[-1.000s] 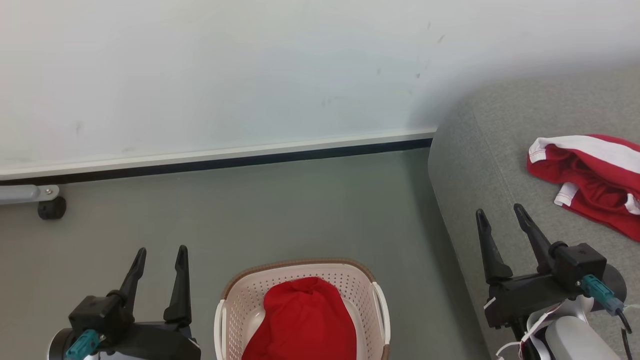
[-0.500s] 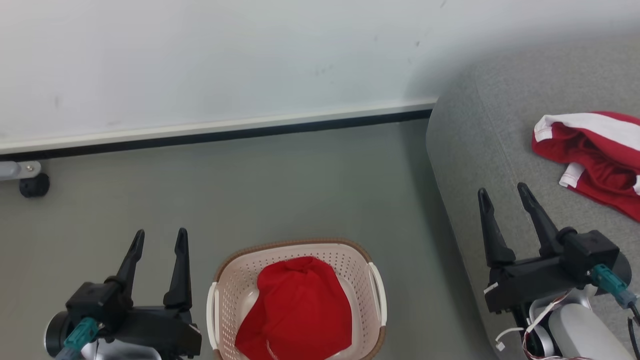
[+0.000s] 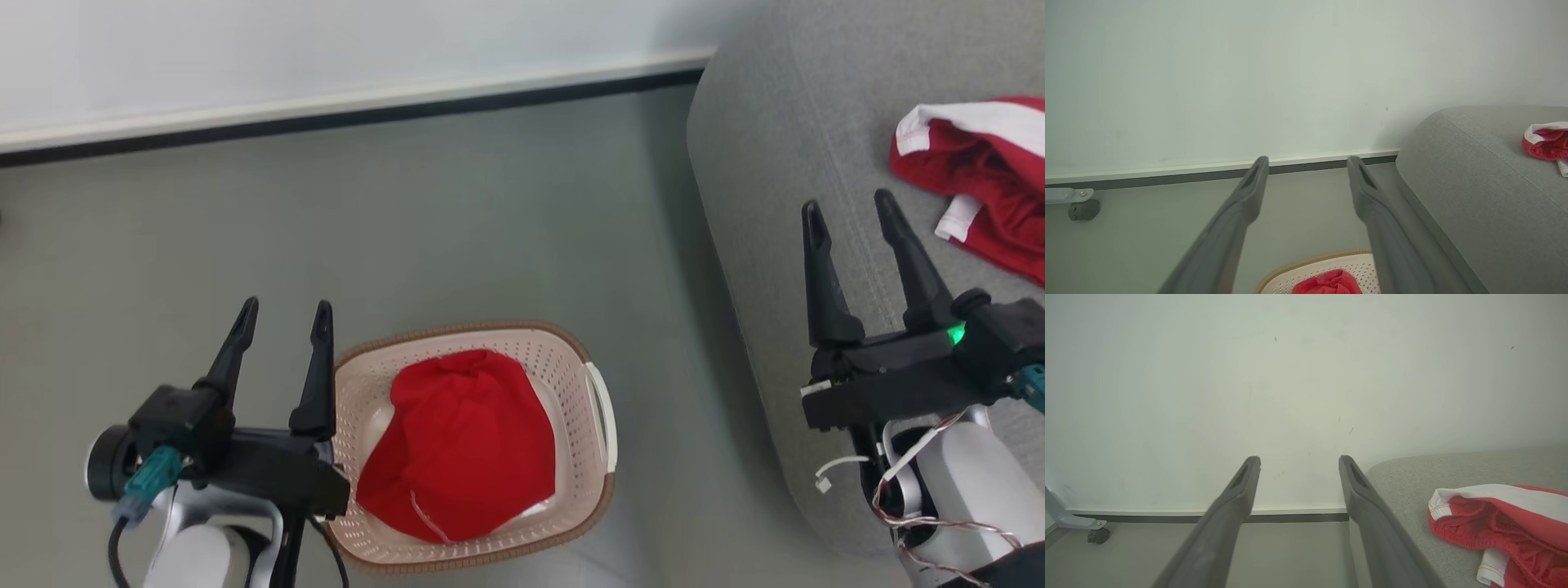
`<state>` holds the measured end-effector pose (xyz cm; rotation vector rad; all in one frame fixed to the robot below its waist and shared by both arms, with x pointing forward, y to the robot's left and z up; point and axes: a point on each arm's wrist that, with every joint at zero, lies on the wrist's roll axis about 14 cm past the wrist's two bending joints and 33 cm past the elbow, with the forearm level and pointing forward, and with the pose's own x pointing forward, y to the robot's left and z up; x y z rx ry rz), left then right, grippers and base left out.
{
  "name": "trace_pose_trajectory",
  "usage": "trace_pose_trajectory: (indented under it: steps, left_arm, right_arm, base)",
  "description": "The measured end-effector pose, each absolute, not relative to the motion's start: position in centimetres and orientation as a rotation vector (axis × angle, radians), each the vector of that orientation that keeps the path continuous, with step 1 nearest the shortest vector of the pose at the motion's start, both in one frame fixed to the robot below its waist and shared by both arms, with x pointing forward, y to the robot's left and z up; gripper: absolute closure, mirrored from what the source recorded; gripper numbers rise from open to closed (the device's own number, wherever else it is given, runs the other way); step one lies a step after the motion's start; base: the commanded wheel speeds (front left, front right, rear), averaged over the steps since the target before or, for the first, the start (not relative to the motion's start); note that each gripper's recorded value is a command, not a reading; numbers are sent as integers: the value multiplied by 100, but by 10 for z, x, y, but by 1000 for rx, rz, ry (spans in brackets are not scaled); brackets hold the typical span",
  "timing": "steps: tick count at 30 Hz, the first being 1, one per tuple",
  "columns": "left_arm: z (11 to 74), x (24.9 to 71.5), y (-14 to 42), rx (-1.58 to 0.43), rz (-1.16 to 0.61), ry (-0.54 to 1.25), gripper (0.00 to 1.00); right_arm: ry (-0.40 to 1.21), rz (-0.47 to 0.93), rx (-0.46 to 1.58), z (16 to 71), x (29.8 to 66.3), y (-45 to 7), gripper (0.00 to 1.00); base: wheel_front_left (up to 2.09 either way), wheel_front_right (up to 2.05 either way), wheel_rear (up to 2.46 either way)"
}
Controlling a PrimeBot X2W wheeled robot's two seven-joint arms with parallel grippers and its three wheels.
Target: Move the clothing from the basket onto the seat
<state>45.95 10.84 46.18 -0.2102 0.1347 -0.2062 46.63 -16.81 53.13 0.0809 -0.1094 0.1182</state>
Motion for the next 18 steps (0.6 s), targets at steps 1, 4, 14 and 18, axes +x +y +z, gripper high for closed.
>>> trace_pose_trajectory:
  steps: [1, 4, 14, 18]
  left_arm:
    - [458, 463, 105, -210, -215, 147, 0]
    - [446, 474, 95, -206, -243, 174, 0]
    - [388, 499, 57, -175, -363, 310, 0]
    - [360, 504, 42, -164, -412, 379, 0]
  right_arm:
    - [-109, 116, 79, 530, 469, -169, 0]
    - [-108, 108, 79, 527, 479, -172, 0]
    - [-109, 97, 90, 513, 511, -173, 0]
    - [-109, 94, 100, 506, 522, -172, 0]
  base:
    - [0, 0, 0]
    - [0, 0, 0]
    - [0, 0, 0]
    - [0, 0, 0]
